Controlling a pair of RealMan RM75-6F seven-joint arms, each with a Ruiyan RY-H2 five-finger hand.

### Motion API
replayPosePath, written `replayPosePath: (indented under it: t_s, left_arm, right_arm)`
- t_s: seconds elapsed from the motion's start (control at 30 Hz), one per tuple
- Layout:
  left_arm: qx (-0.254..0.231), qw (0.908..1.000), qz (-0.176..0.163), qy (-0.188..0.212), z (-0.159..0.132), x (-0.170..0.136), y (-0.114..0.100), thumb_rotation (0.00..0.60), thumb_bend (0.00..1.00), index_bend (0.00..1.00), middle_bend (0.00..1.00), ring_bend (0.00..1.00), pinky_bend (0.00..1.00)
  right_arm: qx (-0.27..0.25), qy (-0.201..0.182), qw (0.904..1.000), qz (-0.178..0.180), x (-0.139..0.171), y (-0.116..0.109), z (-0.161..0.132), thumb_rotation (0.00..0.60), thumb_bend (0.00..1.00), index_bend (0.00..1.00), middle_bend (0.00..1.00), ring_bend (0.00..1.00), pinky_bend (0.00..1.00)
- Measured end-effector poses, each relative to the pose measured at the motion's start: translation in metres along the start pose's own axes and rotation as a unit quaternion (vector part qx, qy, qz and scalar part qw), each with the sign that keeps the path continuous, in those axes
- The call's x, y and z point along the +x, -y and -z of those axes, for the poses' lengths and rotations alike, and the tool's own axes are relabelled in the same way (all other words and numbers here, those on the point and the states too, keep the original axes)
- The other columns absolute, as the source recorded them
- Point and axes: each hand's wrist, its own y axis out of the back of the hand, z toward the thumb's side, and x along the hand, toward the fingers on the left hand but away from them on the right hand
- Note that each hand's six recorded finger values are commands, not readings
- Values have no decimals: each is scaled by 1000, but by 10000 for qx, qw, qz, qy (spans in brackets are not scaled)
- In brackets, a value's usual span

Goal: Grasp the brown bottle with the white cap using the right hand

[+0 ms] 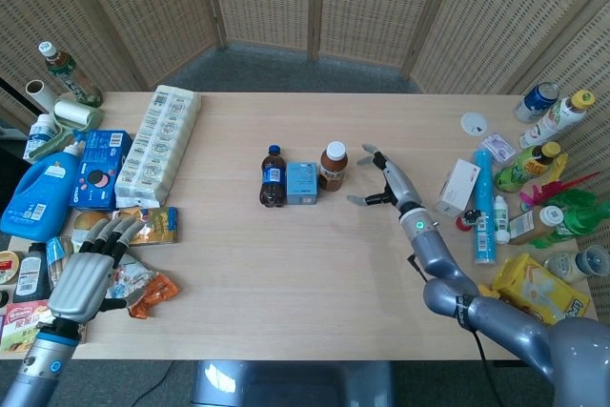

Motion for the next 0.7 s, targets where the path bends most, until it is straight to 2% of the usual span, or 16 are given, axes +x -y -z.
replayPosePath:
  t_s: [0.2, 0.37, 0.5, 0.6, 0.7]
  left_arm:
    - [30, 9999, -38, -135, 6, -7, -3, 600, 216, 67, 0, 0, 0]
    - [40, 9998, -50, -202, 9, -10, -5, 600, 216, 67, 0, 0, 0]
    - [40, 9998, -40, -185, 9, -8, -5, 600, 215, 67, 0, 0, 0]
    - [38, 9998, -43, -170, 9, -7, -5, 600, 217, 66, 0, 0, 0]
    - [28, 9999, -25, -153, 9, -5, -3, 600, 217, 65, 0, 0, 0]
  right_arm:
    - [19, 20, 9999, -133, -20, 4, -13, 597, 60, 0, 0, 0, 0]
    - [-104, -58, 9991, -395, -30, 27, -28, 597, 60, 0, 0, 0, 0]
    - [-198, -52, 9985, -503, -29, 40, -27, 600, 62, 0, 104, 0, 0]
    - [-200, -31, 9986, -494, -26, 41, -21, 600, 62, 0, 180, 0, 0]
    - [-221, -35, 9987, -464, -20, 42, -15, 600, 61, 0, 208, 0, 0]
